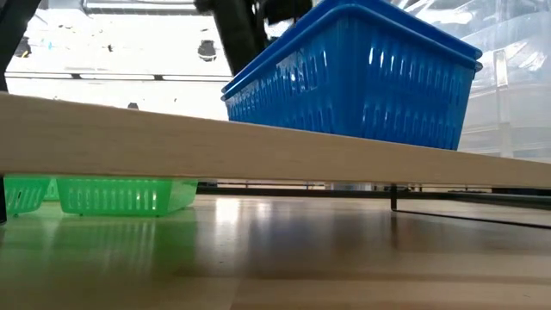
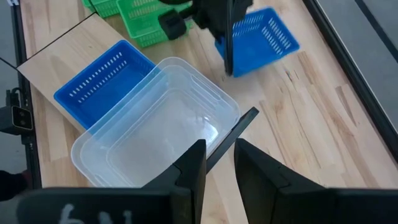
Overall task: Stack baskets on shelf by color
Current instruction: Stack the blue basket on top of the other blue baskets on the shelf, then put the middle green basket on the shelf
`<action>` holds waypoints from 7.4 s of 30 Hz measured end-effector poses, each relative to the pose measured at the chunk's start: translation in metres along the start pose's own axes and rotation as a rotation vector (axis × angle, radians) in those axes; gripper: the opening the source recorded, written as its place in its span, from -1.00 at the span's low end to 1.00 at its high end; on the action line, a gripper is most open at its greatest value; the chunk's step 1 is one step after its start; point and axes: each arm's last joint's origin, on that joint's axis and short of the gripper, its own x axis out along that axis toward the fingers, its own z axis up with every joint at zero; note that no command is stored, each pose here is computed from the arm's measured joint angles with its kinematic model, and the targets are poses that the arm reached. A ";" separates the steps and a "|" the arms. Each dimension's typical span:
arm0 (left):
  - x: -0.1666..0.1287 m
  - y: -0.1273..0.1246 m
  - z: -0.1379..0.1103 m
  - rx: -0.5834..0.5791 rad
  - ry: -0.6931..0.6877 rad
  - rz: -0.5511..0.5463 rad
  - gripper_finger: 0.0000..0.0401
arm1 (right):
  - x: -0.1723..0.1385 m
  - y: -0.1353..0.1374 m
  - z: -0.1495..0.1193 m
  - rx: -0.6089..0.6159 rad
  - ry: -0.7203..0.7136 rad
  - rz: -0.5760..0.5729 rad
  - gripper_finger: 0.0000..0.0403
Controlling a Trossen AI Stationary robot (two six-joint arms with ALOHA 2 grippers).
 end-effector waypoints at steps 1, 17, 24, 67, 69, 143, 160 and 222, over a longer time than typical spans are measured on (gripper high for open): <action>-0.009 0.000 0.001 -0.025 0.011 0.006 -1.00 | 0.000 0.000 0.000 -0.001 0.000 0.000 -0.47; -0.171 -0.084 0.004 -0.436 -0.214 -0.086 -1.00 | 0.000 -0.001 0.000 0.001 0.003 -0.005 -0.47; -0.200 -0.144 -0.010 -0.489 -0.367 -0.257 -1.00 | -0.003 -0.004 -0.001 0.002 -0.009 -0.003 -0.47; -0.152 -0.196 -0.011 -0.505 -0.209 -0.347 -1.00 | -0.004 -0.003 -0.002 -0.022 -0.006 0.010 -0.47; -0.147 -0.196 -0.008 -0.511 -0.203 -0.348 -1.00 | -0.004 -0.003 -0.002 -0.022 -0.006 0.010 -0.47; -0.024 0.021 -0.121 -0.031 0.192 -0.191 -0.24 | 0.013 -0.026 0.020 0.145 -0.017 -0.084 -0.47; 0.010 0.012 -0.123 -0.041 0.316 -0.209 -0.94 | 0.013 -0.026 0.019 0.132 -0.014 -0.086 -0.47; -0.137 -0.133 -0.099 -0.530 0.232 -0.304 -1.00 | 0.013 -0.024 0.019 0.079 -0.001 -0.055 -0.47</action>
